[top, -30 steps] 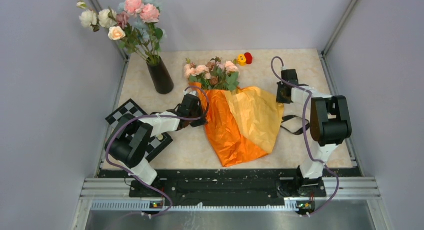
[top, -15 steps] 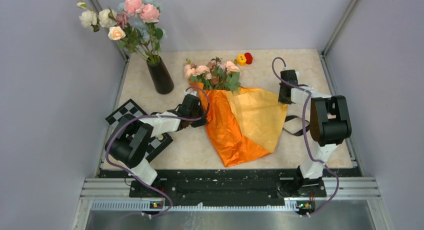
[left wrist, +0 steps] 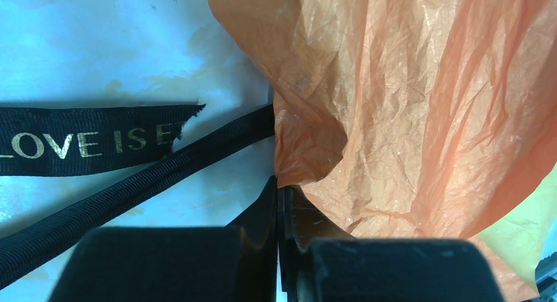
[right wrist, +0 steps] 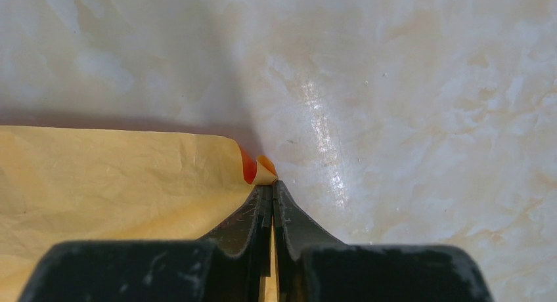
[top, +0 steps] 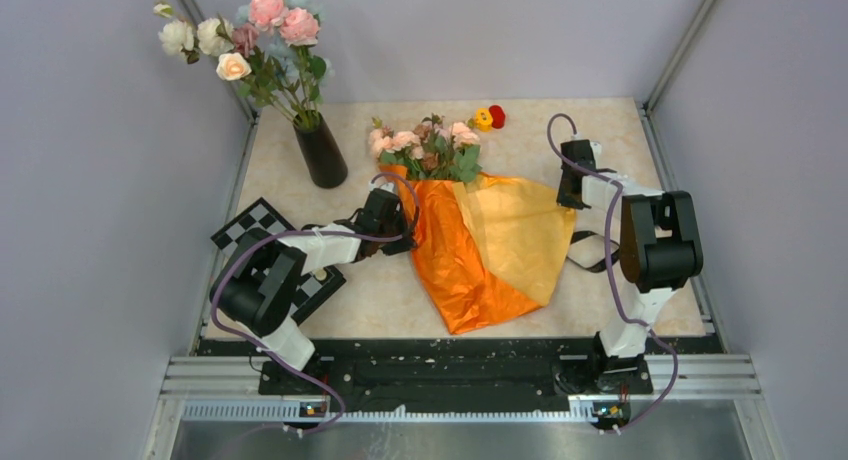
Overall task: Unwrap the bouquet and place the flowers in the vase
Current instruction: Unfold the wrapping paper at the center of the board.
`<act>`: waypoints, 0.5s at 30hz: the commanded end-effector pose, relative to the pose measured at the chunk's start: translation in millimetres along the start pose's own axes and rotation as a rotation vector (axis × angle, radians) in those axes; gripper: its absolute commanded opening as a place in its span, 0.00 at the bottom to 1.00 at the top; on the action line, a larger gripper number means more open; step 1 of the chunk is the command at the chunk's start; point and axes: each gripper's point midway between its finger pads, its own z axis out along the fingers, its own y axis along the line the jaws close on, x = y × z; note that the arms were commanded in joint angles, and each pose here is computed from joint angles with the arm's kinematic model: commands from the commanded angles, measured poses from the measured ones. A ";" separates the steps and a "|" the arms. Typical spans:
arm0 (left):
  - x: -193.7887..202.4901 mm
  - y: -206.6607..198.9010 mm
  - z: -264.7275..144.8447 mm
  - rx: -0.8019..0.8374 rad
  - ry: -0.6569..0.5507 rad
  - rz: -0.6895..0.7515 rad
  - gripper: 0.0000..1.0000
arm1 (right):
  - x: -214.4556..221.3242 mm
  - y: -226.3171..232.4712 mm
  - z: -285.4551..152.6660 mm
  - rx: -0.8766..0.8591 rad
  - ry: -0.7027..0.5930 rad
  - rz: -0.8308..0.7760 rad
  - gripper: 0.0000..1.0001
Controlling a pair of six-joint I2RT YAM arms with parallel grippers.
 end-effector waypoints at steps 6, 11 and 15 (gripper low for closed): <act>-33.0 -17.7 -30.2 0.020 -0.090 0.070 0.38 | -30.7 -10.4 -32.6 0.017 -0.049 -0.025 0.42; -60.4 -23.4 -60.3 -0.021 -0.176 0.117 0.64 | -44.7 -11.8 -62.7 -0.027 -0.110 -0.001 0.54; -76.5 -30.9 -84.6 -0.022 -0.232 0.128 0.76 | -55.0 -10.2 -90.5 -0.093 -0.175 0.020 0.60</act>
